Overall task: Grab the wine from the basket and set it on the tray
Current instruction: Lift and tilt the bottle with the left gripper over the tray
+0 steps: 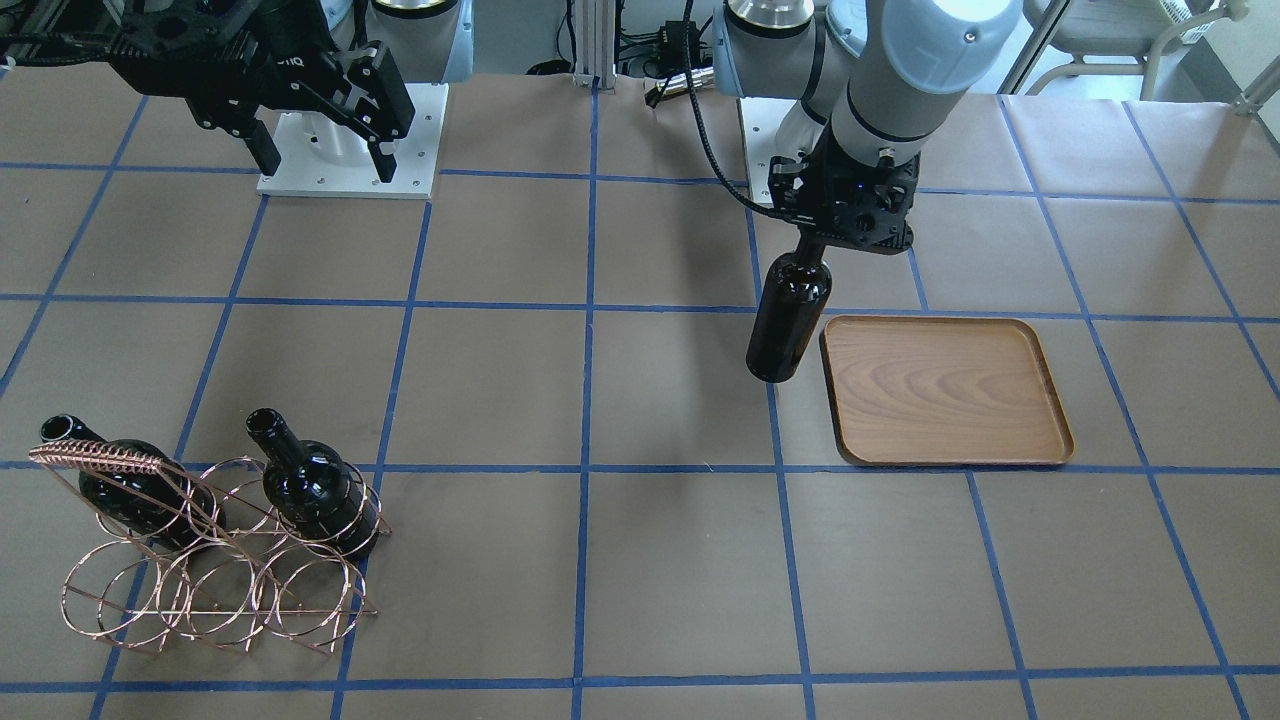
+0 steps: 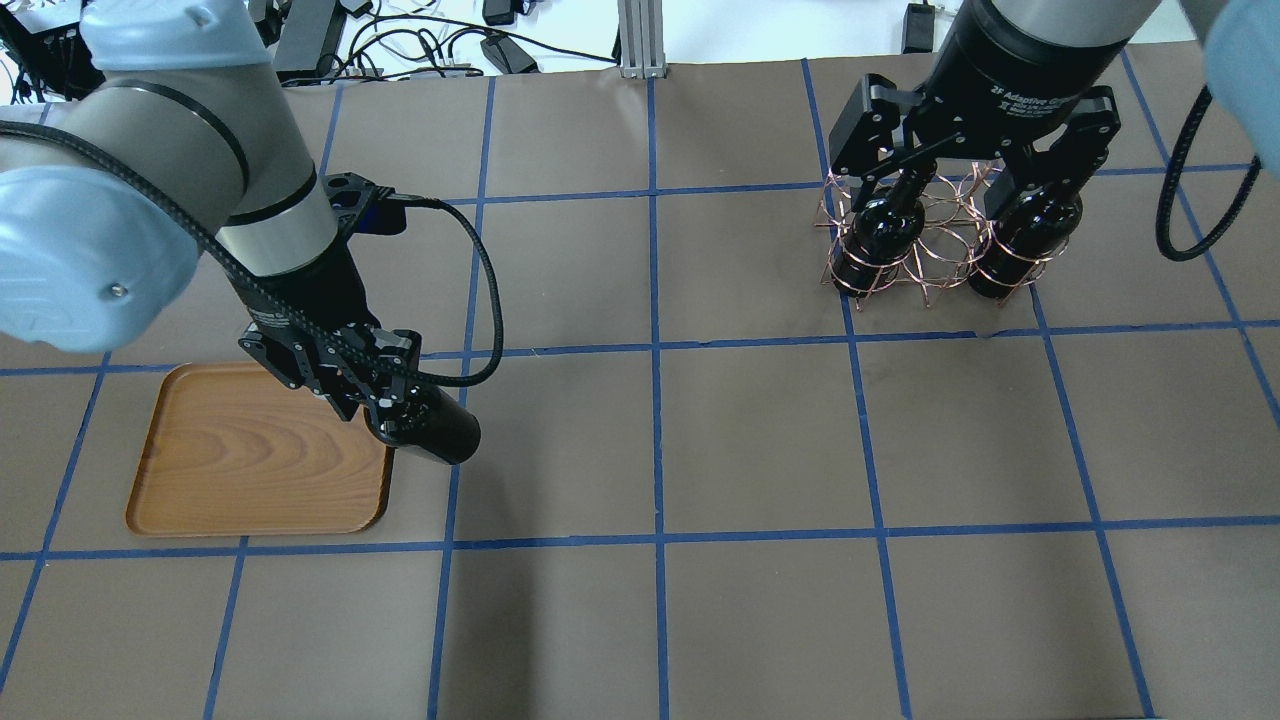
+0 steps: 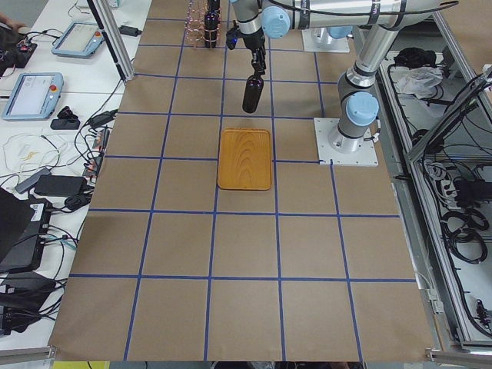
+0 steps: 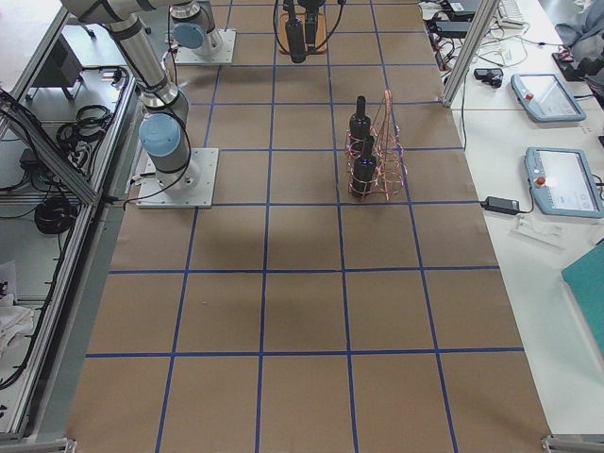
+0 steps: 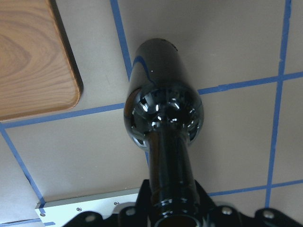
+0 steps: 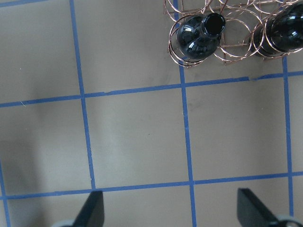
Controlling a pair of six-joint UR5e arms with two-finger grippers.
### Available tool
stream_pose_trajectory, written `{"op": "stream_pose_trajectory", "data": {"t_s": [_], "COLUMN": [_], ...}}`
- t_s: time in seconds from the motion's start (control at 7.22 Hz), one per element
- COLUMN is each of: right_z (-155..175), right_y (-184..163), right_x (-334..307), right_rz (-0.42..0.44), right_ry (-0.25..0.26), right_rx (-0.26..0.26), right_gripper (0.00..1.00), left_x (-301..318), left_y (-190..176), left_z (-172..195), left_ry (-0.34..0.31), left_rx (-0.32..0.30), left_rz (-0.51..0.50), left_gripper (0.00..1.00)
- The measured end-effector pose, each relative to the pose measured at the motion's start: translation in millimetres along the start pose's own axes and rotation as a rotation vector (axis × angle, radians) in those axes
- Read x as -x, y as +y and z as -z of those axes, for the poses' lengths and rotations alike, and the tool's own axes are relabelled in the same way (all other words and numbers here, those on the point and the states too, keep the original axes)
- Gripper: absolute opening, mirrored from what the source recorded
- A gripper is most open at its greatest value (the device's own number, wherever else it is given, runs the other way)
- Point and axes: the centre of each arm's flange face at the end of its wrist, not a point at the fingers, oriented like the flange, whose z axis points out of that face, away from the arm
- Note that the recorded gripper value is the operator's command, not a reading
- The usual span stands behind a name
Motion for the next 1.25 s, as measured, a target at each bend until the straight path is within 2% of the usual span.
{"op": "stream_pose_trajectory", "data": {"t_s": [0.42,0.69,0.83,1.25], "right_z": [1,1,0,-1], "right_y": [-4,-2,-2,-1], "right_x": [0,-2,-3,-3], "right_rz": [0.010,0.015,0.018,0.020], "right_ry": [0.000,0.024,0.040,0.048], "right_rx": [-0.036,-0.031,-0.028,-0.026], "right_gripper": [1.00,1.00,1.00,1.00], "left_x": [86,138,165,210], "left_y": [-3,0,1,-24], "left_z": [9,17,16,-2], "left_ry": [-0.027,-0.062,-0.054,-0.062], "left_rx": [0.035,0.051,0.061,0.070], "left_rz": [-0.071,-0.150,-0.160,-0.202], "left_gripper": [0.00,0.00,0.00,0.00]}}
